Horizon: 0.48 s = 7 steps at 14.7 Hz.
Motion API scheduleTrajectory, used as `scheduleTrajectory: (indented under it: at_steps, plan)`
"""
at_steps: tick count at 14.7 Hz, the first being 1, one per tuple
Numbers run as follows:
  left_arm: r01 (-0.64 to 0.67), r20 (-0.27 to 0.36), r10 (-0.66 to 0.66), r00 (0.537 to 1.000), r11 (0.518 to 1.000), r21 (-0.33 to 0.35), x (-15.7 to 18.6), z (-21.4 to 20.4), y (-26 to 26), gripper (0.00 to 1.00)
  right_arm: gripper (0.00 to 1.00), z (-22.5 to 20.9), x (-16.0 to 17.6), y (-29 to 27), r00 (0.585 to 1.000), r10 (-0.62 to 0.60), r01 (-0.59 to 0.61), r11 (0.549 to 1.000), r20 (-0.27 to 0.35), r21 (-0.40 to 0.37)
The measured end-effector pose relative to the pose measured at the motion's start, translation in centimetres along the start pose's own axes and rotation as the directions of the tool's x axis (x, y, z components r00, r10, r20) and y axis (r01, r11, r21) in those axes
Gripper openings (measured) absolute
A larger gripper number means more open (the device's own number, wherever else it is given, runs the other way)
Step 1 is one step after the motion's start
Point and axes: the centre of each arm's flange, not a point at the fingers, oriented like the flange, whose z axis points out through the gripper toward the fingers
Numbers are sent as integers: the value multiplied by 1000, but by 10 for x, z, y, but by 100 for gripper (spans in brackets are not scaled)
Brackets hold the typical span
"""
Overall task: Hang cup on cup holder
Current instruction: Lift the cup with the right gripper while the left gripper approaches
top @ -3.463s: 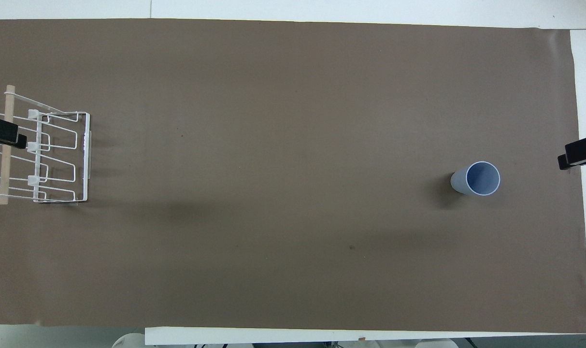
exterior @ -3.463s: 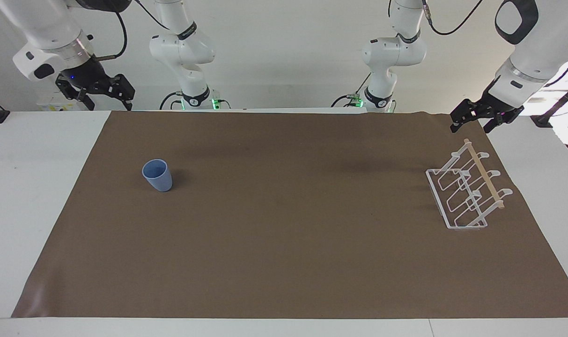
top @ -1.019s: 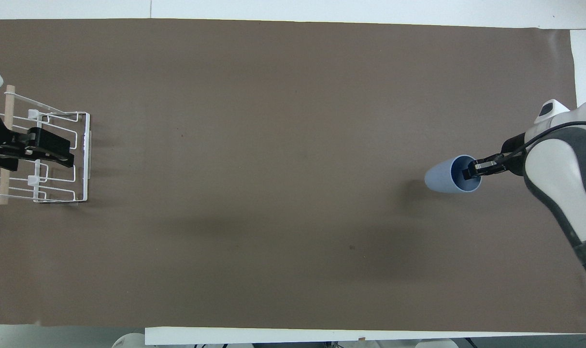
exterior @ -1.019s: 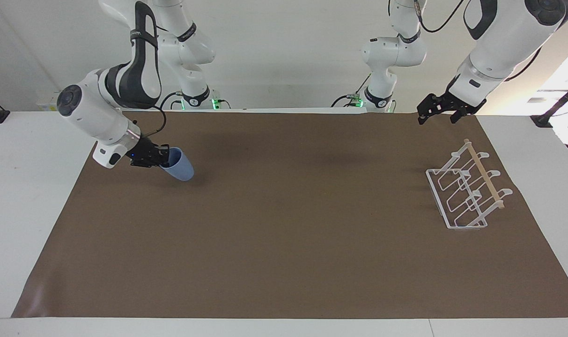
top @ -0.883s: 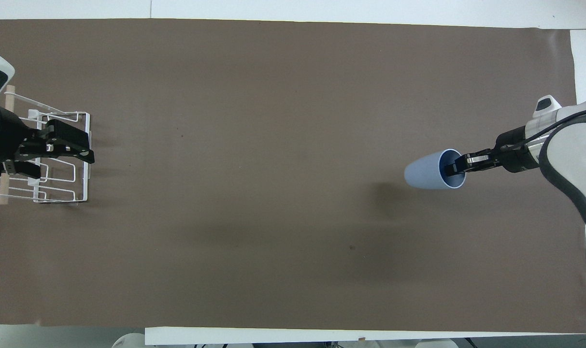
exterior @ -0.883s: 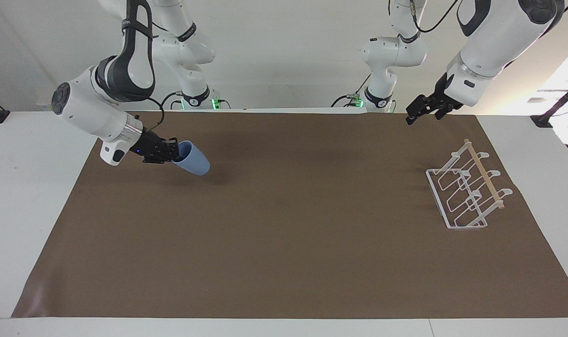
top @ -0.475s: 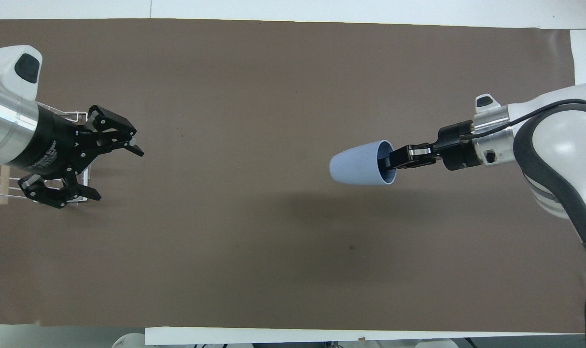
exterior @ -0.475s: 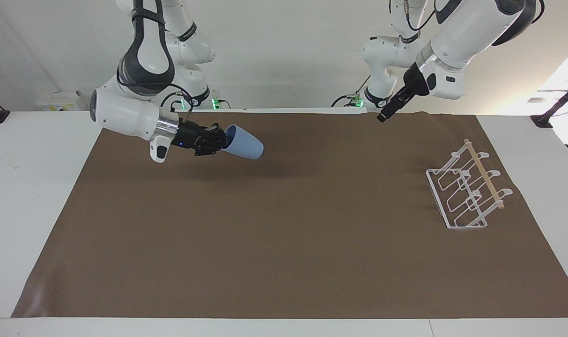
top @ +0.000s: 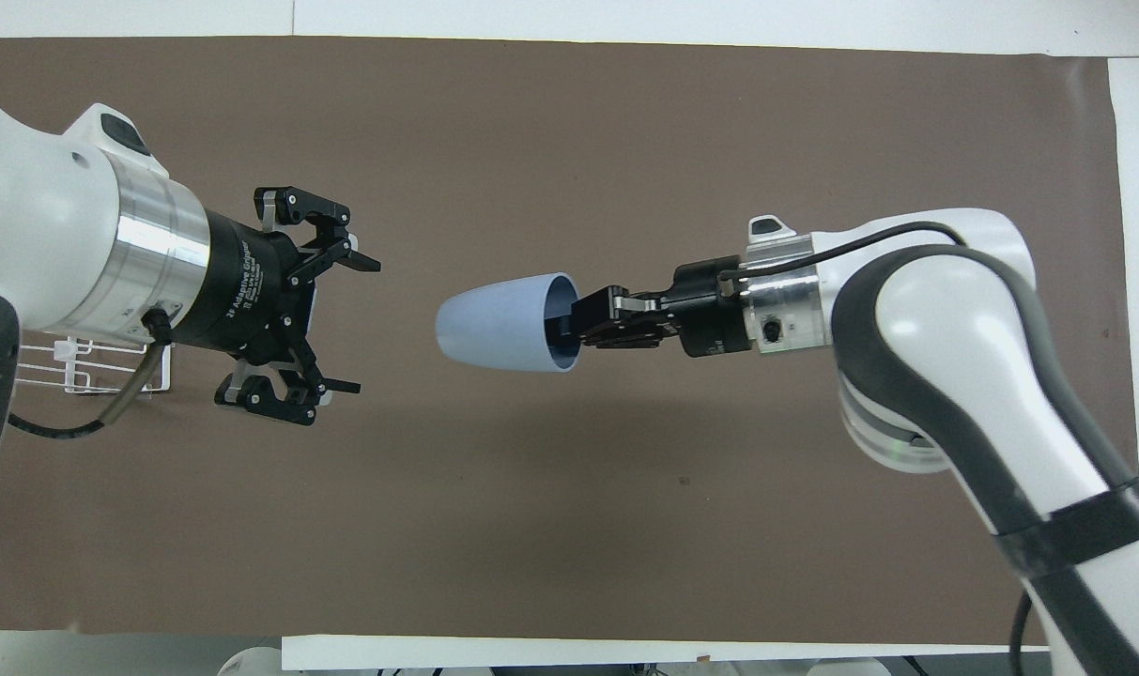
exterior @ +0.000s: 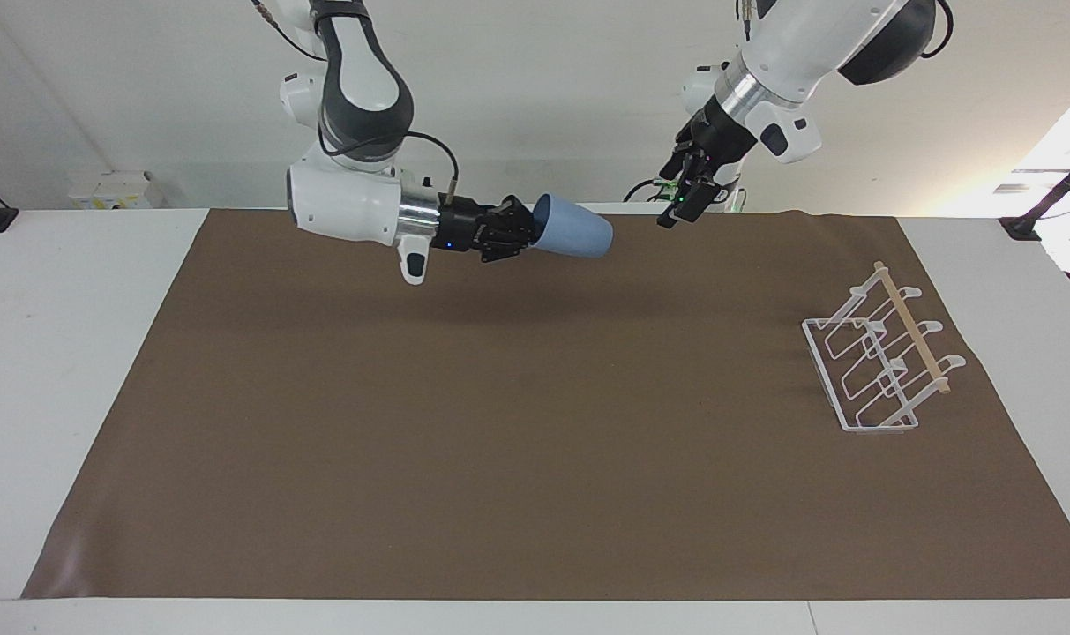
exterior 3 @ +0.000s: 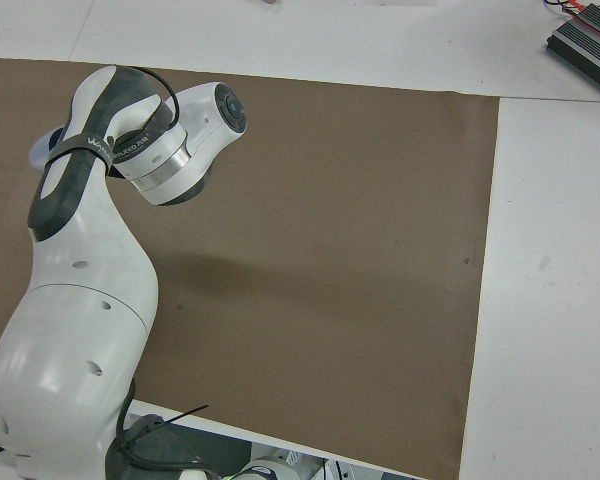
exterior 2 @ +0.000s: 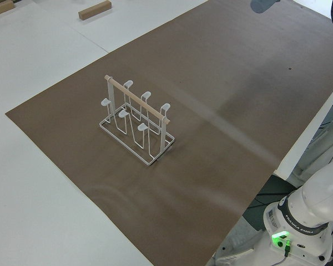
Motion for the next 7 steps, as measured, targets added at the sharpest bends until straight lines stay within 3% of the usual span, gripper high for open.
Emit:
scheduleTrajectory:
  at_steps: [3, 7]
  plan:
    - [113, 16, -113, 994, 994, -6, -5, 1, 0, 100, 5, 40, -17, -8, 999, 10, -10, 1000, -40, 2]
    - [119, 1, -119, 993, 993, 22, -12, 17, -6, 100, 5, 58, -27, -13, 999, 17, -17, 1000, -48, 12]
